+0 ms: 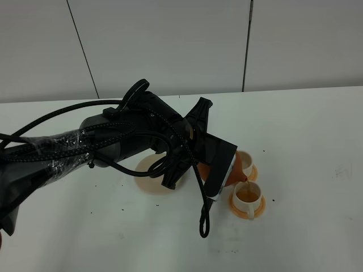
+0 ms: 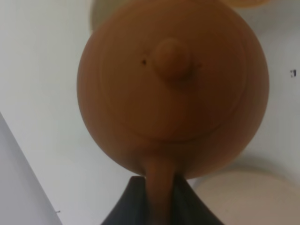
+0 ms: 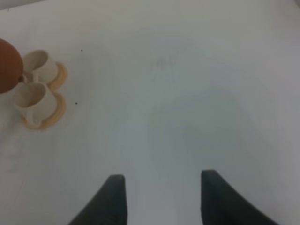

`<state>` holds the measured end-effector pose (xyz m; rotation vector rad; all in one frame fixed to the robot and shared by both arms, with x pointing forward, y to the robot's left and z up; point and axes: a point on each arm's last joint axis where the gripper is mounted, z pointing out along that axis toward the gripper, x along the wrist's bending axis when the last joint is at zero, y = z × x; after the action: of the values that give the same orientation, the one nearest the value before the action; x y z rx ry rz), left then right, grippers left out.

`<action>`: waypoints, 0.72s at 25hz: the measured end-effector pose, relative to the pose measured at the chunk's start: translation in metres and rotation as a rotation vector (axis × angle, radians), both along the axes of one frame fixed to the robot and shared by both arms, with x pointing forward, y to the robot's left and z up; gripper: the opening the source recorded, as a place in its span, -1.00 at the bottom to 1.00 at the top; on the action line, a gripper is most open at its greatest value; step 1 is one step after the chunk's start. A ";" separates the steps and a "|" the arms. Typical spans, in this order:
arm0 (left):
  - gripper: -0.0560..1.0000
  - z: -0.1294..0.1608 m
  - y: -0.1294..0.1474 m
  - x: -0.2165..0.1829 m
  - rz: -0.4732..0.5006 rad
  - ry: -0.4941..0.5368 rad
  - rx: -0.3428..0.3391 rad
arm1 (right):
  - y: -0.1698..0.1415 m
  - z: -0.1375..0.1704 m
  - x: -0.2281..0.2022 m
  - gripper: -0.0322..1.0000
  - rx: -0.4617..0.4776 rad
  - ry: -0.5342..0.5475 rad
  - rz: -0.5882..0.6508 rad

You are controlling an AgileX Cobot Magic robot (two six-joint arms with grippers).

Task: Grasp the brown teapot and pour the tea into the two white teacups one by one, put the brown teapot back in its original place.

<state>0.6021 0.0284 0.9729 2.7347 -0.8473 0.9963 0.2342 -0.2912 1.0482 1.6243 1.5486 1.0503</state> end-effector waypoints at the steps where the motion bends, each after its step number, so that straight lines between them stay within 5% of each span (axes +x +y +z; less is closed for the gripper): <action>1: -0.57 0.000 0.000 0.000 -0.001 -0.001 -0.002 | 0.000 0.000 0.000 -0.24 0.000 0.000 0.000; 18: -0.57 0.000 0.000 0.000 -0.002 -0.003 -0.001 | 0.000 0.000 0.000 -0.24 0.000 0.000 0.000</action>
<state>0.6023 0.0282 0.9731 2.7320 -0.8495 1.0009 0.2342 -0.2912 1.0482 1.6243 1.5486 1.0503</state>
